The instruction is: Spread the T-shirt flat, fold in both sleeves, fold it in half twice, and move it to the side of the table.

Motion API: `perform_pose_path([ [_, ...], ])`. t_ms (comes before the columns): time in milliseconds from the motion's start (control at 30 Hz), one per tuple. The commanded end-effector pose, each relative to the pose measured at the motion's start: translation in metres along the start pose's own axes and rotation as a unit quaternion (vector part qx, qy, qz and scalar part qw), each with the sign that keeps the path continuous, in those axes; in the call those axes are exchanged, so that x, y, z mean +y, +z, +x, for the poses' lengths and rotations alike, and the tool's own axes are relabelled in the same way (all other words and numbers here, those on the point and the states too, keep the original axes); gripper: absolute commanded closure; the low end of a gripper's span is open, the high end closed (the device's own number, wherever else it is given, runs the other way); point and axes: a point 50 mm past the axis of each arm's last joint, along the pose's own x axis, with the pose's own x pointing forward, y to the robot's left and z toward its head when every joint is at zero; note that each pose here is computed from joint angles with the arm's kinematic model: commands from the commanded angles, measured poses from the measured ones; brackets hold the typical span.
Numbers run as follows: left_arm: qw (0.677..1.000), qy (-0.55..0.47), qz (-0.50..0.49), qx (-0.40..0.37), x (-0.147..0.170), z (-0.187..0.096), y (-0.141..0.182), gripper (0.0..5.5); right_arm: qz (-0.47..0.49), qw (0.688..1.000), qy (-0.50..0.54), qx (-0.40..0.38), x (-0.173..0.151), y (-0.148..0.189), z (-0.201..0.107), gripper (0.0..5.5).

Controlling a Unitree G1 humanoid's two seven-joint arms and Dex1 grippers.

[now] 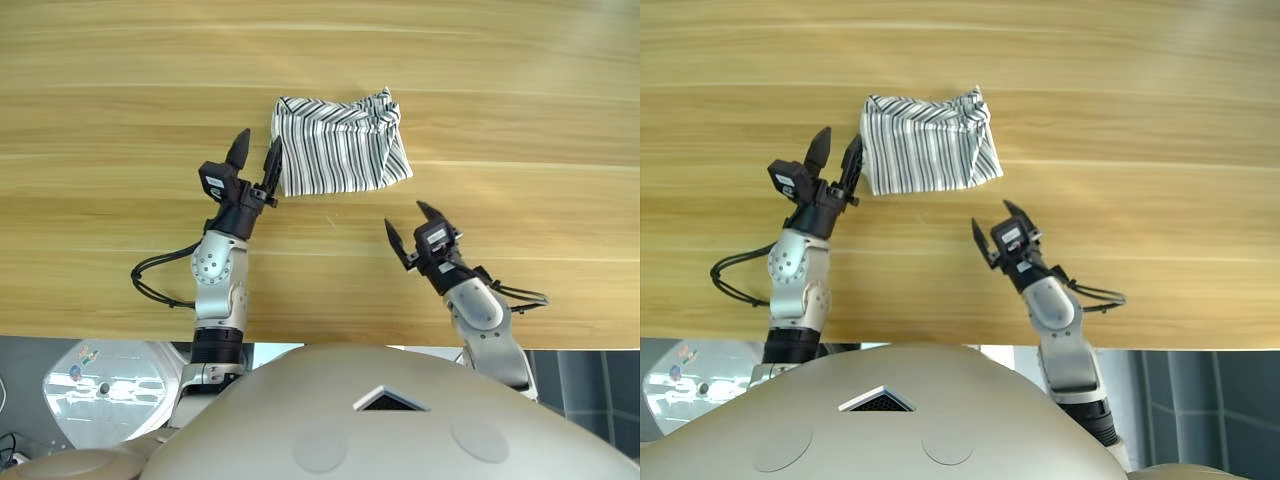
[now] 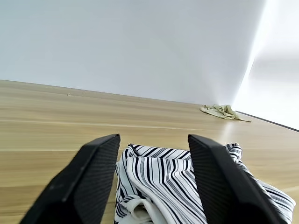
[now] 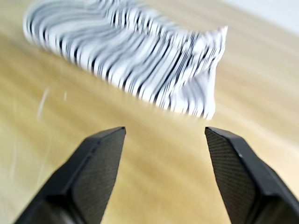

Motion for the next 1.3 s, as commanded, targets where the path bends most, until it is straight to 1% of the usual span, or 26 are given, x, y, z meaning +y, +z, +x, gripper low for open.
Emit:
perform_pose_path([
  [33,0.997,-0.057,0.020,0.045,-0.011,0.004,-0.009,2.78,-0.043,0.990,0.038,-0.126,-0.014,0.041,0.021,2.36],
  [133,0.988,-0.121,0.064,0.077,-0.024,0.017,-0.015,2.78,-0.070,0.986,0.061,-0.138,-0.023,0.042,0.042,2.36],
  [267,0.971,-0.141,0.130,0.145,-0.025,0.048,-0.030,2.78,-0.057,0.991,0.048,-0.111,-0.035,0.028,0.075,2.36],
  [400,0.950,-0.165,0.193,0.182,-0.035,0.073,-0.039,2.78,-0.049,0.995,0.048,-0.072,-0.030,0.009,0.107,2.36],
  [500,0.939,-0.163,0.221,0.207,-0.032,0.080,-0.048,2.78,-0.053,0.995,0.058,-0.061,-0.020,0.000,0.123,2.36],
  [633,0.929,-0.150,0.234,0.246,-0.022,0.076,-0.062,2.78,-0.053,0.996,0.063,-0.046,-0.005,-0.009,0.141,2.36],
  [733,0.927,-0.146,0.236,0.253,-0.018,0.071,-0.068,2.78,-0.049,0.996,0.059,-0.047,-0.001,-0.008,0.149,2.36],
  [900,0.925,-0.156,0.226,0.262,-0.024,0.061,-0.078,2.78,-0.052,0.998,0.033,-0.029,-0.011,-0.006,0.166,2.36],
  [1067,0.922,-0.165,0.217,0.275,-0.032,0.053,-0.087,2.78,-0.069,0.998,0.009,-0.010,-0.016,-0.007,0.177,2.36],
  [1300,0.912,-0.184,0.212,0.298,-0.037,0.041,-0.097,2.78,-0.065,0.997,-0.028,-0.006,-0.030,0.009,0.193,2.36],
])
